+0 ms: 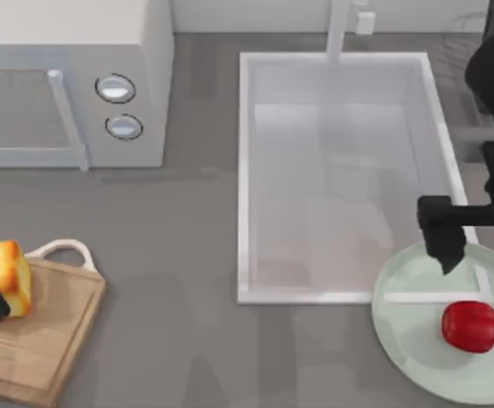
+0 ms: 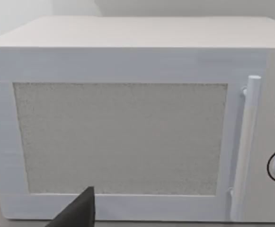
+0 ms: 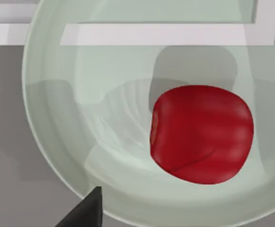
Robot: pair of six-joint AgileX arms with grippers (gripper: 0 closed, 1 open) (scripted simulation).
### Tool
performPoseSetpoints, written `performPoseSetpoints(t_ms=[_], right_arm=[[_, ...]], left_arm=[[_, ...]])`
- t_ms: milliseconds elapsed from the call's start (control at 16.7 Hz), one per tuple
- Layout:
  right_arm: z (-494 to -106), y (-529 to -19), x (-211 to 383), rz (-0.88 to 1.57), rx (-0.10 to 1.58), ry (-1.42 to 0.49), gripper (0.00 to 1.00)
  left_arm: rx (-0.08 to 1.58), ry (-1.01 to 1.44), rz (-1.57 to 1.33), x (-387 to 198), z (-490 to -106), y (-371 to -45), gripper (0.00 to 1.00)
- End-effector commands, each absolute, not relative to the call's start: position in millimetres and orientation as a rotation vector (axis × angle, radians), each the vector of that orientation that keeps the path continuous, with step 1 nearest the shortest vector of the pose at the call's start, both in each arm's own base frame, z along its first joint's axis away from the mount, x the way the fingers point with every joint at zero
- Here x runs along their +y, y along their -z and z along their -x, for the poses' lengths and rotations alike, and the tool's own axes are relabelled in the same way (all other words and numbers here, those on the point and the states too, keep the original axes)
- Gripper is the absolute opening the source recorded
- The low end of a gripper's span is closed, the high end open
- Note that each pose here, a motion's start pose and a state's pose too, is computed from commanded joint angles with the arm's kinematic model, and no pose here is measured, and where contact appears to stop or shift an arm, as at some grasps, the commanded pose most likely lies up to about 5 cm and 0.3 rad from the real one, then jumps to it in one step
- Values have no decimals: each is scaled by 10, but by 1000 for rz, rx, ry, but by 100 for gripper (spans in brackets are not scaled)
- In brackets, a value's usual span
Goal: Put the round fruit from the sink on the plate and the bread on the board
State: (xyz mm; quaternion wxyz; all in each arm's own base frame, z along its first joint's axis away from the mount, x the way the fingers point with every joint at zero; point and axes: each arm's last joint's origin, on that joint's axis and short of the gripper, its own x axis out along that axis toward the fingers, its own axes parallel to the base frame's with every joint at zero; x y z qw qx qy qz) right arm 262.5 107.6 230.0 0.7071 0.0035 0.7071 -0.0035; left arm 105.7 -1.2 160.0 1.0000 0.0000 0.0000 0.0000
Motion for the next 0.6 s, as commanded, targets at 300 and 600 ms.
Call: performPoseSetpoints(t_ms=[300,600], right_arm=[[-2612,-2309,1065,-10,1561,4,100],[-2353,-2411,826,-59,1370,-47,100]], left_arm=[[0,0,0,-12,-1057,-1600,100],[0,0,0,-12,-1057,-1600,100]])
